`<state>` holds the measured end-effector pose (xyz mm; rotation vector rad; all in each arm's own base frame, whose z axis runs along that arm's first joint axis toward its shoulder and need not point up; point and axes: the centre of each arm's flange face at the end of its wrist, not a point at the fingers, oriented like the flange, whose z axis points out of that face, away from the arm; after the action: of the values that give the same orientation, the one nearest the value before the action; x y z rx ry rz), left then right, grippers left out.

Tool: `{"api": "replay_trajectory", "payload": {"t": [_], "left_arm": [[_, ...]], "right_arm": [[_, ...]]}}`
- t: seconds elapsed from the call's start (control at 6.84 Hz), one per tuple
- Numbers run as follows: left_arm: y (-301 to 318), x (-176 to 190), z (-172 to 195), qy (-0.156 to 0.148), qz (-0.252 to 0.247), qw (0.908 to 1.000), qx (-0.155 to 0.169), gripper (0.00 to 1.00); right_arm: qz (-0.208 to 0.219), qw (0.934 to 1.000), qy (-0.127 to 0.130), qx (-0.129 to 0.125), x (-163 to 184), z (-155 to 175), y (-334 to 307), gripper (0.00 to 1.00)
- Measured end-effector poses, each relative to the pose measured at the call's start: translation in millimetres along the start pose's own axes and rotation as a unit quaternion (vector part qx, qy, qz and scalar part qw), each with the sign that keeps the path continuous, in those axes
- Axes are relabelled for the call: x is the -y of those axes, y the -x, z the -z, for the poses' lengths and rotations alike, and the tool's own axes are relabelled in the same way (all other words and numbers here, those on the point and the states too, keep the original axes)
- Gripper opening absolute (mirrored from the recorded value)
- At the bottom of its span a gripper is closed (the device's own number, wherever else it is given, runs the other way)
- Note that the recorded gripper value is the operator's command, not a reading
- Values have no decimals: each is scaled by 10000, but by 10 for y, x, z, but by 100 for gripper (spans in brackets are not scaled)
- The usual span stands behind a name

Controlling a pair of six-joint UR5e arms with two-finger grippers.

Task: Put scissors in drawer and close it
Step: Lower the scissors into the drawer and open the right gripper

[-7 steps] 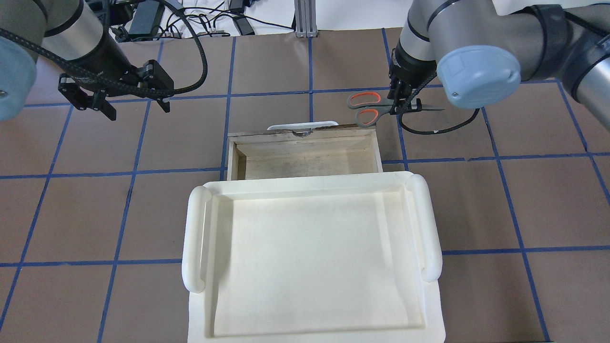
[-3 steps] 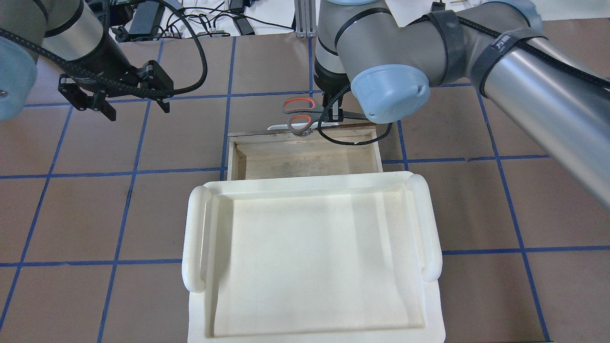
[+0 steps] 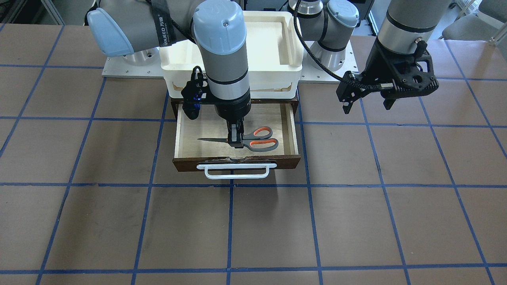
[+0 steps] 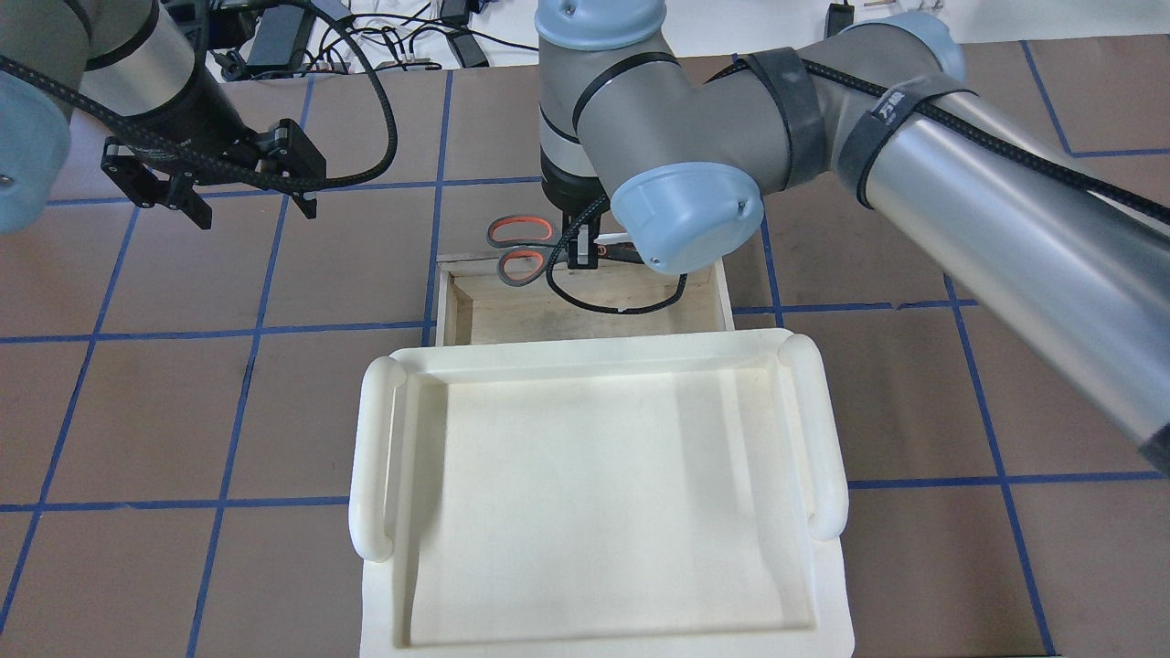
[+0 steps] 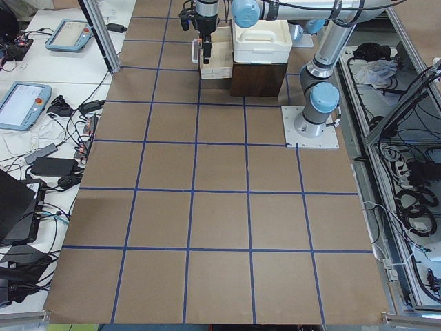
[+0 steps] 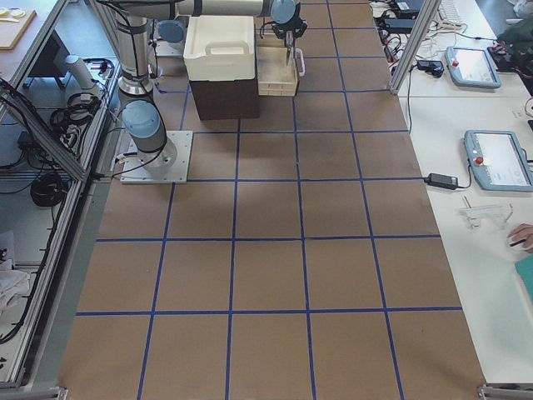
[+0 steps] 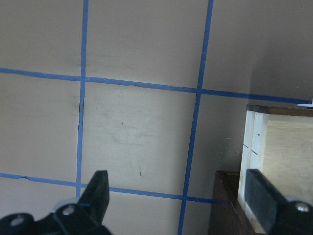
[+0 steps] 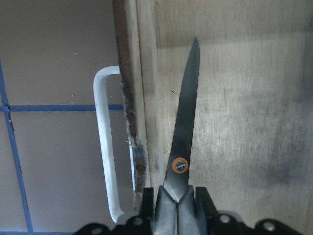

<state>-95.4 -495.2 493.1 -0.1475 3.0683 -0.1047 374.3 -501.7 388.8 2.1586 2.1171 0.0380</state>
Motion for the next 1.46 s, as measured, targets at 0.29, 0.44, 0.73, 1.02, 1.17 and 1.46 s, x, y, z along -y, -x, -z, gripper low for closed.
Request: {"api": "replay_trajectory", "payload": {"t": [0.29,0.44,0.73,1.02,1.17,1.46], "left_arm": [[10,61,-44,-27,-17,10000,1,100],[15,103,-74,-68,-1,10000,1,100],[24,144,-199,17,38,10000,18,100],[54,112,-203,61,59,10000,37,100],[54,102,-213,105,55,9999,24,100],[31,83,-217,151,29,9999,-26,100]], "right_arm": [[-12,9997,-97,-220,-32,-138,-176,0],[-4,9993,-161,-333,-9,-239,-263,0],[0,9987,-214,-468,42,-346,-376,0],[23,9976,-277,-641,96,-519,-472,0],[27,9972,-299,-691,116,-587,-504,0],[15,9970,-298,-709,121,-629,-513,53]]}}
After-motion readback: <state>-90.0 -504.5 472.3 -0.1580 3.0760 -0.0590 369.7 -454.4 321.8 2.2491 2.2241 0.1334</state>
